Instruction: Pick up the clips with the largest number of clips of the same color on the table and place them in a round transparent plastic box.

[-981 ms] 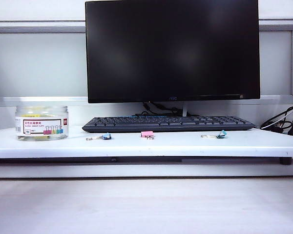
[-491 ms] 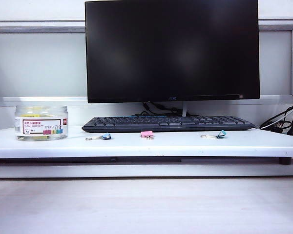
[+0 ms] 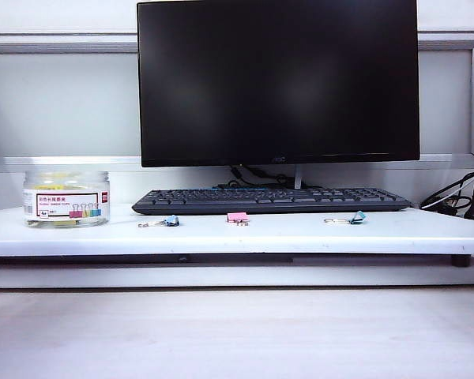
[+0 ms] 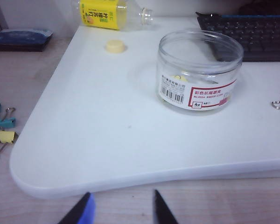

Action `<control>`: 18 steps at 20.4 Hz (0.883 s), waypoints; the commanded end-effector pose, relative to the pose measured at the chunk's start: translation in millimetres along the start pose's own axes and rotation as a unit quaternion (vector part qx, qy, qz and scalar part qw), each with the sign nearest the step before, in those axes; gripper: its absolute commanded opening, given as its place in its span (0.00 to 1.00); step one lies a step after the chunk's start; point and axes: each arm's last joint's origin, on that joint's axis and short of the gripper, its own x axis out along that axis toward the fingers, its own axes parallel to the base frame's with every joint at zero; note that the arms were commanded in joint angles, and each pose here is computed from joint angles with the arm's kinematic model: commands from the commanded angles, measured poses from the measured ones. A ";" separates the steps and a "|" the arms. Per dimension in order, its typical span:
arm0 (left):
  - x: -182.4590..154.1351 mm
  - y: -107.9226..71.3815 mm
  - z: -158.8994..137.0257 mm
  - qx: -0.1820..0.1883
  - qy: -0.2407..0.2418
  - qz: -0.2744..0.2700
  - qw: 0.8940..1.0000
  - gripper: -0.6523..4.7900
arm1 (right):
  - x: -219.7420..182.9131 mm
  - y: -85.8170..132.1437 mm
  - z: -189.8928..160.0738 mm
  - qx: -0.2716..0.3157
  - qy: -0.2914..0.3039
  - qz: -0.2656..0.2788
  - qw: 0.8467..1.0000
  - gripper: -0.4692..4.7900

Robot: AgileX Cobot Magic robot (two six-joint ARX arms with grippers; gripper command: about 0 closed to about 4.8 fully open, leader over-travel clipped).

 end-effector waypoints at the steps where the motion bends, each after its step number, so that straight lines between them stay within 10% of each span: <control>1: -0.4 -0.1 1.8 0.002 -0.009 -0.002 1.000 0.43 | -0.2 -2.3 -0.6 0.005 0.003 -0.012 1.000 0.08; 18: -0.4 -0.1 1.8 0.001 -0.009 -0.002 1.000 0.43 | 0.2 -6.1 15.6 0.011 -0.103 -0.028 0.994 0.08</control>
